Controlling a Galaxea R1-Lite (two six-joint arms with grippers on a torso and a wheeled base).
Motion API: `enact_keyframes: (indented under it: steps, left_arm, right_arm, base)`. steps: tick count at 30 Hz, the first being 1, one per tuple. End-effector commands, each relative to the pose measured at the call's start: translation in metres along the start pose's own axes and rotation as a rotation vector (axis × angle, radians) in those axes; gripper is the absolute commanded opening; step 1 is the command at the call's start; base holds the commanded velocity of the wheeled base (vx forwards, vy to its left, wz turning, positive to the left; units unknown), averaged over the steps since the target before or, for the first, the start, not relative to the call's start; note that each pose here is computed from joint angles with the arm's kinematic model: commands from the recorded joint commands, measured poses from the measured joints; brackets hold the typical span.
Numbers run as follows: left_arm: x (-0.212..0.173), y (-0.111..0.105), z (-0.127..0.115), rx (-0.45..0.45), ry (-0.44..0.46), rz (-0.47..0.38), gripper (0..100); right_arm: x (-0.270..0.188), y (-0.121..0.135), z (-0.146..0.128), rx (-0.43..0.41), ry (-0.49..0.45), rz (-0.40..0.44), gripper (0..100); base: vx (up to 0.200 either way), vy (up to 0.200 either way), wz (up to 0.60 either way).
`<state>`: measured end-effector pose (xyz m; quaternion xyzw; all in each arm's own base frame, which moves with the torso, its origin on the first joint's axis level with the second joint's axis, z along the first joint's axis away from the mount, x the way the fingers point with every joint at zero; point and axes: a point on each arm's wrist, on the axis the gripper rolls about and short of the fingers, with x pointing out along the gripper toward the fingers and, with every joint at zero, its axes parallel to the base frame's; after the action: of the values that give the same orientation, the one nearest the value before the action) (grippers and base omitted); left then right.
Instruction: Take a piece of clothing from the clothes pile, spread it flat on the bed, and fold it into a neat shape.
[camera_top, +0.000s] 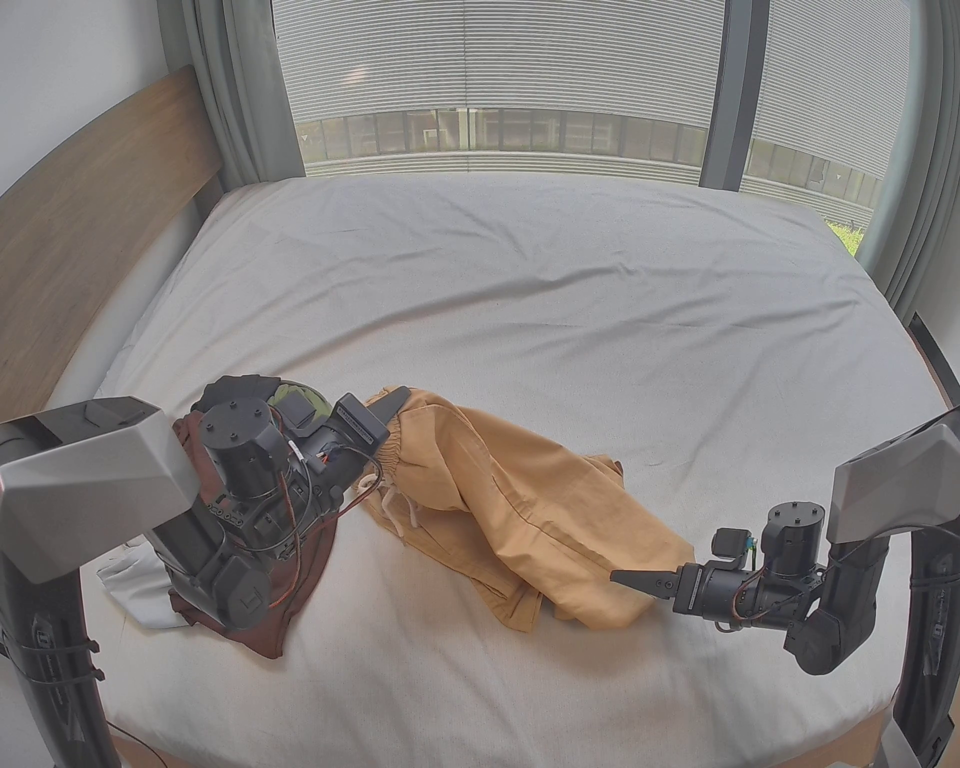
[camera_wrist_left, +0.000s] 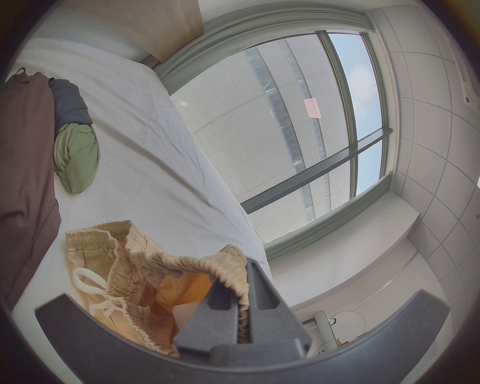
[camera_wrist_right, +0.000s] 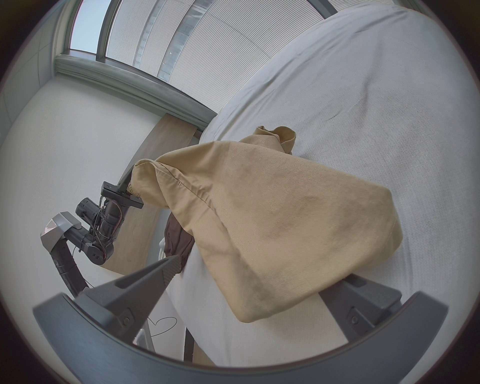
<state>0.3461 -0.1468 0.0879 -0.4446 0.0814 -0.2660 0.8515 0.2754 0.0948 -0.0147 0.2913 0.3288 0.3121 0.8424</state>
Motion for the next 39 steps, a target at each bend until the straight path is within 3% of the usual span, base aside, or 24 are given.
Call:
enact_keyframes:
  steps: [1,3,4,14,21,25,33,39]
  left_arm:
    - [0.001,0.002,-0.001,-0.001,0.002,0.002,0]
    - [0.001,0.002,-0.001,-0.001,0.002,0.002,0]
    - [0.001,0.002,-0.001,-0.001,0.002,0.002,0]
    - [0.004,-0.001,0.003,0.003,-0.028,-0.003,0]
    - [-0.004,-0.004,0.011,0.002,-0.042,0.004,0]
    - [-0.011,-0.004,0.010,-0.002,-0.005,0.017,0]
    - [-0.018,0.014,0.003,0.047,0.085,0.135,0]
    - [-0.019,0.018,0.001,0.042,0.102,0.162,0]
  right_arm:
    - [0.001,0.001,0.002,-0.006,-0.008,0.006,100]
    - [0.006,-0.005,-0.001,0.000,0.001,-0.004,100]
    - [0.009,-0.009,-0.002,0.003,0.006,-0.011,0]
    - [-0.004,-0.011,0.001,0.012,-0.008,-0.035,0]
    - [-0.029,-0.003,0.020,-0.007,-0.085,-0.021,0]
    - [-0.044,-0.002,0.033,-0.001,-0.130,-0.043,0]
    - [-0.065,0.013,0.052,0.024,-0.138,-0.080,0]
    - [-0.079,0.020,0.065,-0.011,-0.127,-0.121,0]
  base:
    - [0.000,0.000,0.00]
    - [0.000,0.000,0.00]
    - [0.000,0.000,0.00]
    - [0.000,0.000,0.00]
    - [0.000,0.000,0.00]
    - [0.000,0.000,0.00]
    - [0.000,0.000,0.00]
    - [0.000,0.000,0.00]
